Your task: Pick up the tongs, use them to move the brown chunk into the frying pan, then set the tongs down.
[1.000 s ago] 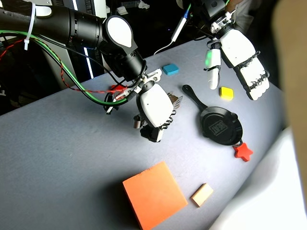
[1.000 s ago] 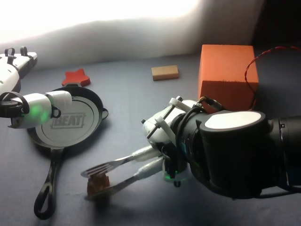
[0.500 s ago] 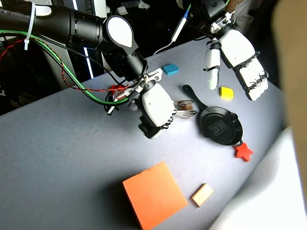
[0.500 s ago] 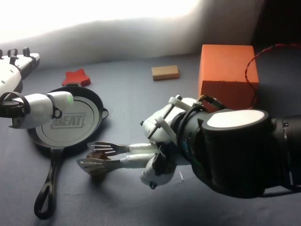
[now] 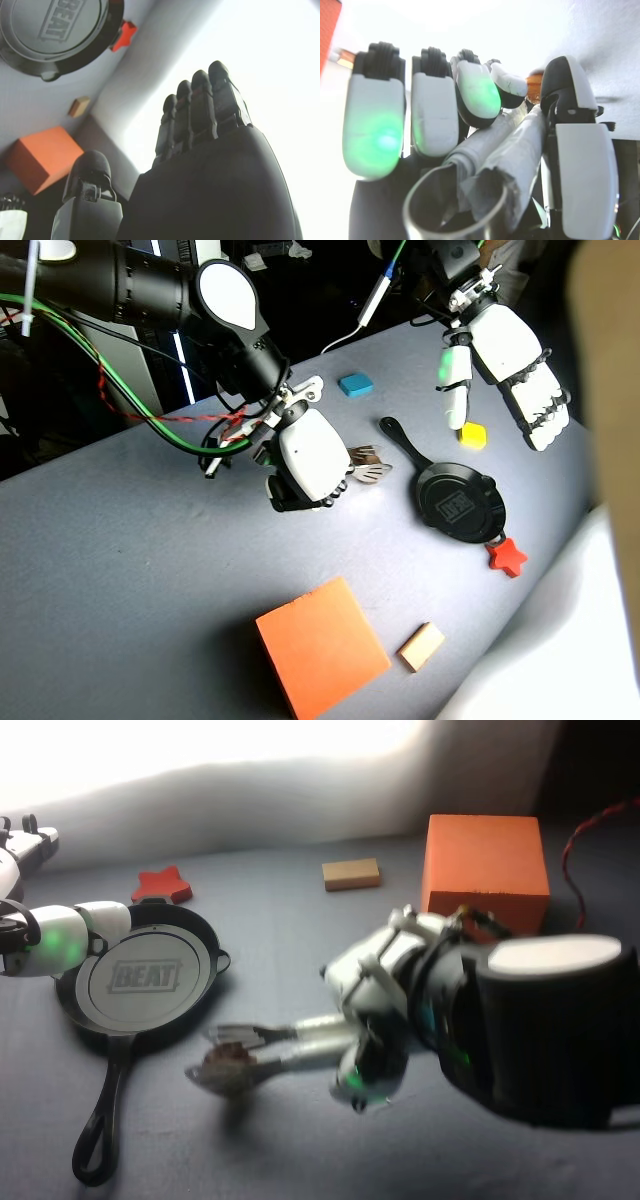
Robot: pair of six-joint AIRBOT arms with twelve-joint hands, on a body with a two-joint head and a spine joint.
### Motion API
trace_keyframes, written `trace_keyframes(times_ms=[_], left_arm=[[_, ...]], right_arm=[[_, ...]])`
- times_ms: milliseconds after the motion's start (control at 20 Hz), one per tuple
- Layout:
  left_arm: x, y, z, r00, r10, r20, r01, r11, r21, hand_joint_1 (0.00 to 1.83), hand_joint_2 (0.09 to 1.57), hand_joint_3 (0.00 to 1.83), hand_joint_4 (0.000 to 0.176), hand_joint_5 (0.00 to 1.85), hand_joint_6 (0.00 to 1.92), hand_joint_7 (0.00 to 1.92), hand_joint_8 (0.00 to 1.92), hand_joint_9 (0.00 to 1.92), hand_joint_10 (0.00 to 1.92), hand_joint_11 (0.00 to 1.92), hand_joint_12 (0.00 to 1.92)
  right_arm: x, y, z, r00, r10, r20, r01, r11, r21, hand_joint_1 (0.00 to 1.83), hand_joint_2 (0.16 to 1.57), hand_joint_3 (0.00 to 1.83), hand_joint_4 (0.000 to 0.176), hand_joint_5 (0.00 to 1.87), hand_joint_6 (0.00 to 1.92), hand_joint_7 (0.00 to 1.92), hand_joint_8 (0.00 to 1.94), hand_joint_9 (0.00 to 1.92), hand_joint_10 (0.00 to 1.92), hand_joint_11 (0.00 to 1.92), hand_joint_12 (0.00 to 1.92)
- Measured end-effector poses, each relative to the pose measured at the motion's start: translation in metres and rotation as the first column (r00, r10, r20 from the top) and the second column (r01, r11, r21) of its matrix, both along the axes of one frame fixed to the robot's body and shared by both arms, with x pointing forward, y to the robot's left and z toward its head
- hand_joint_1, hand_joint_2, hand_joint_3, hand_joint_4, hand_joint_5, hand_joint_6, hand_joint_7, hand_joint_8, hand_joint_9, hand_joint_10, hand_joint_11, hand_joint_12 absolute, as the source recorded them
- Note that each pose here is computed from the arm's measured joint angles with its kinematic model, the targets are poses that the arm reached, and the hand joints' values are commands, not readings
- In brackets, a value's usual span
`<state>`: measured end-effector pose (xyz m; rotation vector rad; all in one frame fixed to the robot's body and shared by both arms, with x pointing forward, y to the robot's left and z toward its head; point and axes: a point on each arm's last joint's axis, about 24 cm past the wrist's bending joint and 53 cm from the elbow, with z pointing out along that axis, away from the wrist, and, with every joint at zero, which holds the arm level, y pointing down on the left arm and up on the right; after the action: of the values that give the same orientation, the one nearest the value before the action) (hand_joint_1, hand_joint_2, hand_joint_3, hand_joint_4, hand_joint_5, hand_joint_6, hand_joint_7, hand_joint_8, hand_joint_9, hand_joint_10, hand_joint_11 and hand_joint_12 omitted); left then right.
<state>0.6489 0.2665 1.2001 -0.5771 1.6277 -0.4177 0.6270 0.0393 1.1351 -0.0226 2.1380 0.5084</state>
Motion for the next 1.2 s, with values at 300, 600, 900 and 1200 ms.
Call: trace_keyframes(times_ms=[300,600,900,1200], left_arm=[[0.002,0.011,-0.007,0.9996,0.023,-0.015,-0.024,0.9990,-0.038,0.00,1.24,0.00,0.000,0.06,0.00,0.10,0.00,0.08,0.00,0.00,0.15],[0.006,0.018,-0.004,0.9993,0.037,-0.004,-0.037,0.9985,-0.040,0.00,1.24,0.00,0.000,0.07,0.00,0.11,0.00,0.09,0.00,0.00,0.15],[0.008,0.023,-0.003,0.9989,0.046,0.001,-0.046,0.9982,-0.039,0.00,1.24,0.00,0.000,0.08,0.00,0.12,0.00,0.10,0.00,0.00,0.18],[0.008,0.023,-0.003,0.9989,0.047,0.000,-0.047,0.9982,-0.039,0.00,1.24,0.00,0.000,0.06,0.00,0.10,0.00,0.08,0.00,0.00,0.15]], right_arm=[[0.037,0.007,0.039,0.994,-0.041,0.100,0.033,0.996,0.082,0.95,1.43,0.00,0.176,1.31,1.92,1.51,1.94,1.63,1.92,1.65,1.92],[0.088,0.041,0.041,0.989,-0.025,0.144,0.002,0.987,0.158,0.94,1.43,0.00,0.176,1.30,1.92,1.50,1.94,1.62,1.92,1.65,1.92],[0.089,0.058,0.032,0.988,0.029,0.152,-0.051,0.988,0.144,0.90,1.43,0.00,0.176,1.27,1.92,1.48,1.94,1.60,1.92,1.61,1.92],[0.089,0.068,0.011,0.990,0.046,0.132,-0.062,0.991,0.118,0.79,1.46,0.01,0.176,1.20,1.90,1.38,1.94,1.49,1.92,1.52,1.92]])
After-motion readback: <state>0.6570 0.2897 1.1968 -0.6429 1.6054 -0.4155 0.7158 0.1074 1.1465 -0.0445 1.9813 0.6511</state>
